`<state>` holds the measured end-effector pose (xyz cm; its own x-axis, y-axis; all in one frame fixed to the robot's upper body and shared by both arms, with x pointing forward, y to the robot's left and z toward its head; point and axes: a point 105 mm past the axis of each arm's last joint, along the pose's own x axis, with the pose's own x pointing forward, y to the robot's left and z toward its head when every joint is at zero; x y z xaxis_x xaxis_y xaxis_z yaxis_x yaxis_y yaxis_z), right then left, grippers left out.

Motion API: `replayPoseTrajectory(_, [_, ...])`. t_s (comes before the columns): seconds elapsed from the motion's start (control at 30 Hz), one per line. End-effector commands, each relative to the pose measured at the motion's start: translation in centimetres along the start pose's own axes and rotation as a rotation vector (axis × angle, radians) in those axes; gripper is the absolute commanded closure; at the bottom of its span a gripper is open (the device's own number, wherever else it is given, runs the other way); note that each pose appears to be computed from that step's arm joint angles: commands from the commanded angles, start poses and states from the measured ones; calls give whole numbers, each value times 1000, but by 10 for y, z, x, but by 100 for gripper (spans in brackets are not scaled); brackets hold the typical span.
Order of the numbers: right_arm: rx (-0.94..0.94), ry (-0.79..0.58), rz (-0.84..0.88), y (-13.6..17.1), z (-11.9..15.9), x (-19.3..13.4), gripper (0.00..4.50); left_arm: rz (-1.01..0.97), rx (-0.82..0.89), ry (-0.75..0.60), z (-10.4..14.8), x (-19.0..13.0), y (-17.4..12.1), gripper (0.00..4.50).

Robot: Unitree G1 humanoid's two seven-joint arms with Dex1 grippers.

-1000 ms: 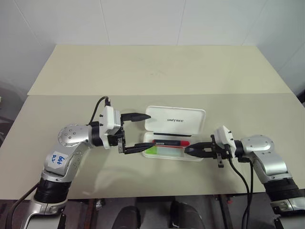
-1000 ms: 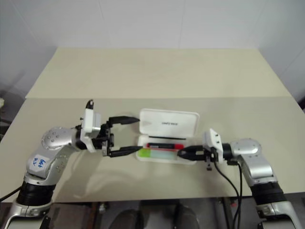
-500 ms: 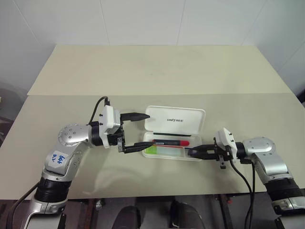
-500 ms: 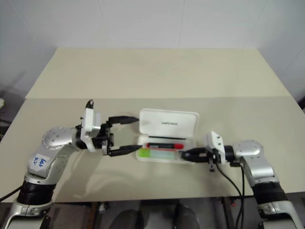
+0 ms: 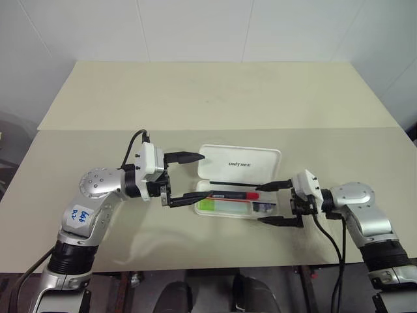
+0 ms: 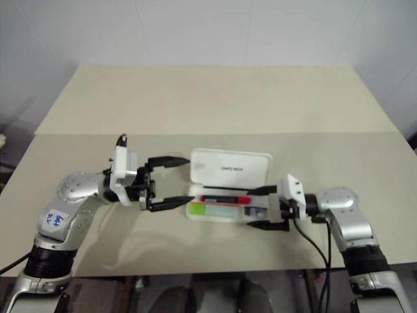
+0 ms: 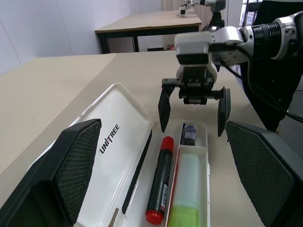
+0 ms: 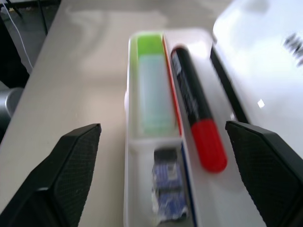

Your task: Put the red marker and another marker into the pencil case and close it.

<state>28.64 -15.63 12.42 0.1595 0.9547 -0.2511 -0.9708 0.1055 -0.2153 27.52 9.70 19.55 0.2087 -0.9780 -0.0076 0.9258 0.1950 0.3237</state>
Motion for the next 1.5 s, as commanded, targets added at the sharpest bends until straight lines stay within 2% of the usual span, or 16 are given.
replayPoseTrajectory(0.03, [-24,-41,-60,-3,18,-17,3,5,40,-9,7,-1,1,0])
replayPoseTrajectory(0.4, [-53,-50,-357,-24,38,-91,3,94,-11,64,-7,-36,5,0])
replayPoseTrajectory(0.5, [-69,-27,-362,-21,41,-103,3,122,-20,85,-14,-47,8,0])
replayPoseTrajectory(0.6, [-86,-4,-323,-13,40,-102,3,135,-26,73,-16,-52,11,0])
replayPoseTrajectory(0.87, [-156,46,-226,-3,38,-92,0,154,-16,52,-20,-52,21,269])
replayPoseTrajectory(1.03, [-188,60,-243,-7,34,-92,0,169,-1,40,-21,-51,24,446])
replayPoseTrajectory(1.37, [-213,75,-285,-11,28,-97,0,399,18,46,-35,-50,54,449])
replayPoseTrajectory(1.5, [-219,77,-293,-12,27,-96,0,468,11,112,-54,-40,69,449])
